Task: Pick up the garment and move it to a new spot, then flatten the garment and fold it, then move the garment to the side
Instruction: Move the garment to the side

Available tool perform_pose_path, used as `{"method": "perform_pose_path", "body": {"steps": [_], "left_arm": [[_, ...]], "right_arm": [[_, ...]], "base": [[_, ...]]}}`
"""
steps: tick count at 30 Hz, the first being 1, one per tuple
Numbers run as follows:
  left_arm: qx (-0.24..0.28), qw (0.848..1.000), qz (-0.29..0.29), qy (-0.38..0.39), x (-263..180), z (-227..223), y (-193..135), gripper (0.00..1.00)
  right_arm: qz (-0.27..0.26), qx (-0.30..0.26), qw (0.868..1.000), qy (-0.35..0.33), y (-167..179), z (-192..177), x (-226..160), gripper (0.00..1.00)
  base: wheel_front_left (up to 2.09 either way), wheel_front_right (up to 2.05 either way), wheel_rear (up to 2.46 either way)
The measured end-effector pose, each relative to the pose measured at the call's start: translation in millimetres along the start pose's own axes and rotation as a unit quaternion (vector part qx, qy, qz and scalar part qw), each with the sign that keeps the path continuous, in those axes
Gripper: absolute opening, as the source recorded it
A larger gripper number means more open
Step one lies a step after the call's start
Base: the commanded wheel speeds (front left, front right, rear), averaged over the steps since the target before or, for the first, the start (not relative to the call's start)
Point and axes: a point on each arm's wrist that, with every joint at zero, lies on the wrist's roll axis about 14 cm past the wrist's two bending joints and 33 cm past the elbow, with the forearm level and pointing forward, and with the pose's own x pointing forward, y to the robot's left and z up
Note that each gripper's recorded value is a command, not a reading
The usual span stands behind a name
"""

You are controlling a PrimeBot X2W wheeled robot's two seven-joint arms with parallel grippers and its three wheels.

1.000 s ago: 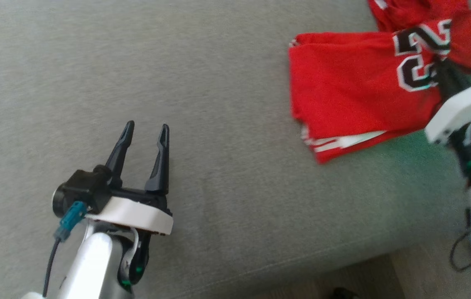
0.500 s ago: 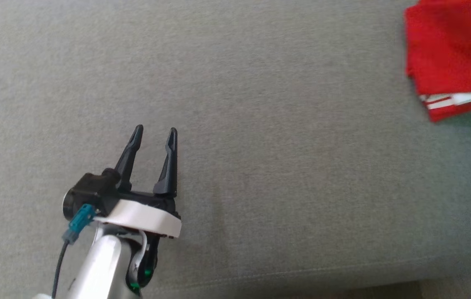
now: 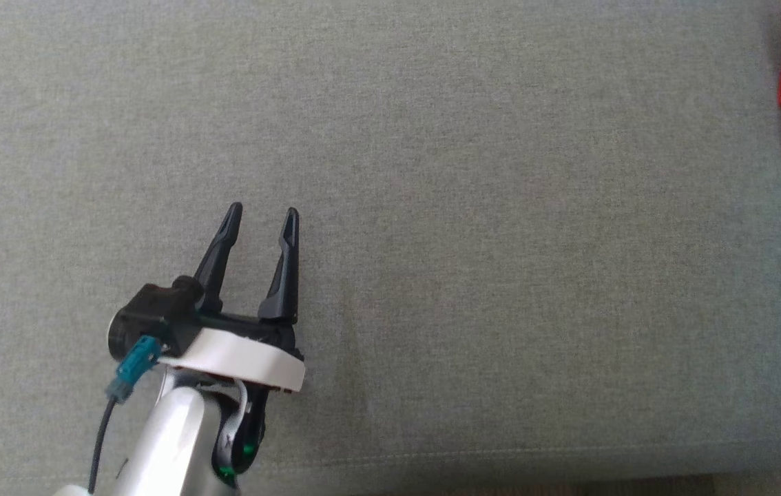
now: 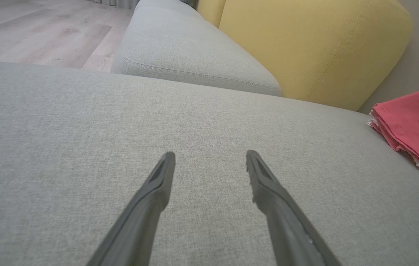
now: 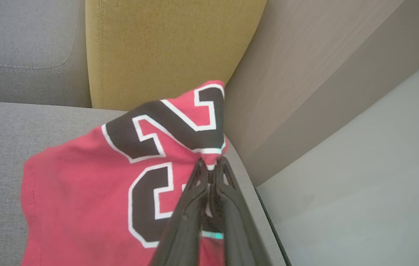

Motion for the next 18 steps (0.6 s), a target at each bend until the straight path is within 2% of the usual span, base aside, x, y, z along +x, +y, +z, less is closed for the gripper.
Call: {"method": "perform_pose_path", "body": {"steps": [4, 6, 7, 8, 18], "left_arm": [[-0.002, 1.000, 0.000, 0.002, 2, -2, 0, 1.00], [-0.002, 1.000, -0.001, 0.003, 2, -3, 0, 1.00], [-0.003, 1.000, -0.002, 0.003, 3, -3, -1, 1.00], [-0.003, 1.000, -0.002, 0.003, 3, -3, -1, 1.00], [-0.005, 1.000, -0.012, 0.002, 6, -3, -6, 1.00]], "right_arm": [[-0.010, -0.027, 1.000, -0.006, -1, 4, 1, 0.00], [-0.018, -0.037, 0.999, -0.008, -5, 6, 0, 0.43], [-0.023, -0.042, 0.999, -0.008, -7, 6, -1, 0.80], [-0.027, -0.047, 0.998, -0.008, -9, 7, -1, 1.00], [-0.031, -0.048, 0.998, -0.018, -4, 10, -7, 1.00]], "base": [[0.00, 0.00, 0.00], [0.00, 0.00, 0.00], [0.00, 0.00, 0.00], [0.00, 0.00, 0.00], [0.00, 0.00, 0.00]]}}
